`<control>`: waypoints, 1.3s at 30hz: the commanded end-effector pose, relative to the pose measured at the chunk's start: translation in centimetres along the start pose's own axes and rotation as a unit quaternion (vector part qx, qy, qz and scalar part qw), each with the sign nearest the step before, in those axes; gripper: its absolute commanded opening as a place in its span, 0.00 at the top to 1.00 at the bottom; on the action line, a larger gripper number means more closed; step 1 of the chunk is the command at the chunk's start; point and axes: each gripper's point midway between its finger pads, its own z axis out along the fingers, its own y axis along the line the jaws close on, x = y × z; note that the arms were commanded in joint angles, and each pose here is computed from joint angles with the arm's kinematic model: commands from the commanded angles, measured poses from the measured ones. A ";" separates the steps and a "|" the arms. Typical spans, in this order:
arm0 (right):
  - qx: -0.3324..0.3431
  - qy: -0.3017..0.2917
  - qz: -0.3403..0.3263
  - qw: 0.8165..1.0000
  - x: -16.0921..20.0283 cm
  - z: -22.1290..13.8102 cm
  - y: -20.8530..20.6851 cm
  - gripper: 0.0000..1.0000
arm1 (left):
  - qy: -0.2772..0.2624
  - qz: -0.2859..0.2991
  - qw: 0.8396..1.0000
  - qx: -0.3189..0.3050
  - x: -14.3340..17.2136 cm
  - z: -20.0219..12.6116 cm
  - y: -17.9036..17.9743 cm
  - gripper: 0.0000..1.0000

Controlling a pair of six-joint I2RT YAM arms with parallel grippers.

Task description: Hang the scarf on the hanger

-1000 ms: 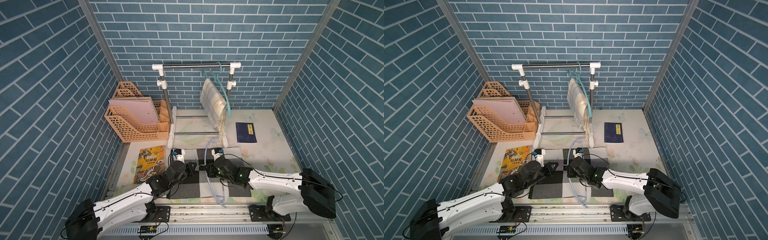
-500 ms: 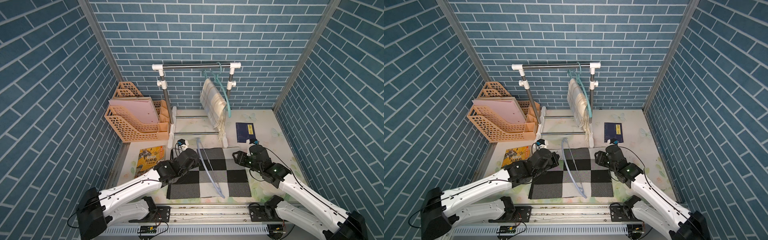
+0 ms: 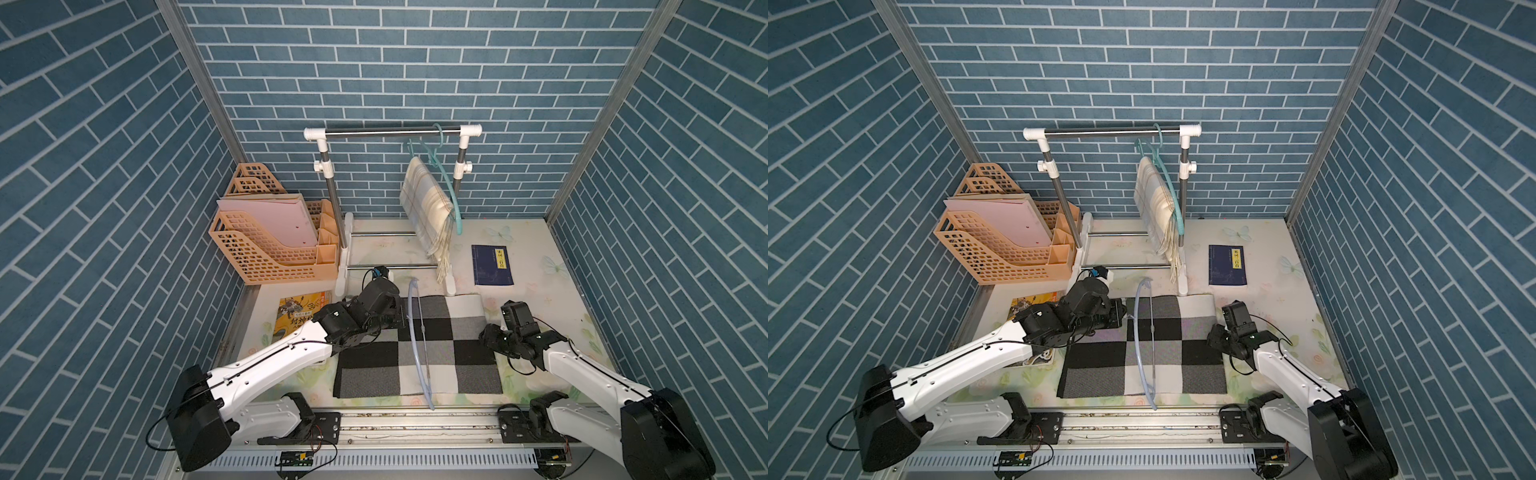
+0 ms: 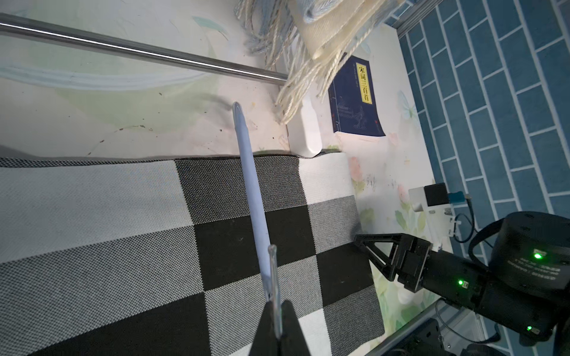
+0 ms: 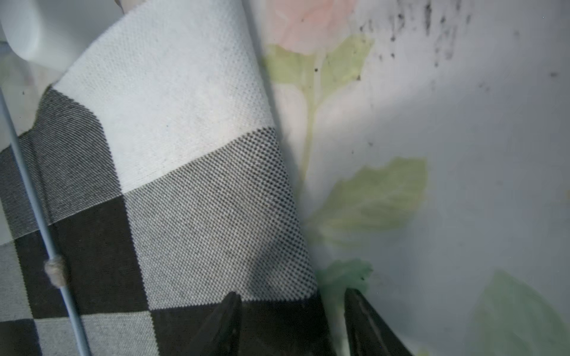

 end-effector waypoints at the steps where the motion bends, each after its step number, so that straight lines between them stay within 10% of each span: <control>1: -0.001 0.004 -0.017 1.000 0.3 0.6 -0.3 0.44 | 0.020 0.027 0.999 0.024 0.3 0.1 -0.5 1.00; 7: 0.006 0.014 -0.023 1.000 0.5 1.1 -0.5 0.56 | 0.038 0.033 0.999 0.015 1.2 1.4 0.0 1.00; 15: -0.012 0.005 -0.026 1.000 0.2 0.5 0.2 1.00 | 0.043 0.037 0.998 -0.003 1.7 1.6 1.0 1.00; 39: -0.345 -0.030 -0.089 0.934 0.2 -7.2 22.2 1.00 | 0.029 0.010 1.000 -0.005 2.7 0.9 2.5 1.00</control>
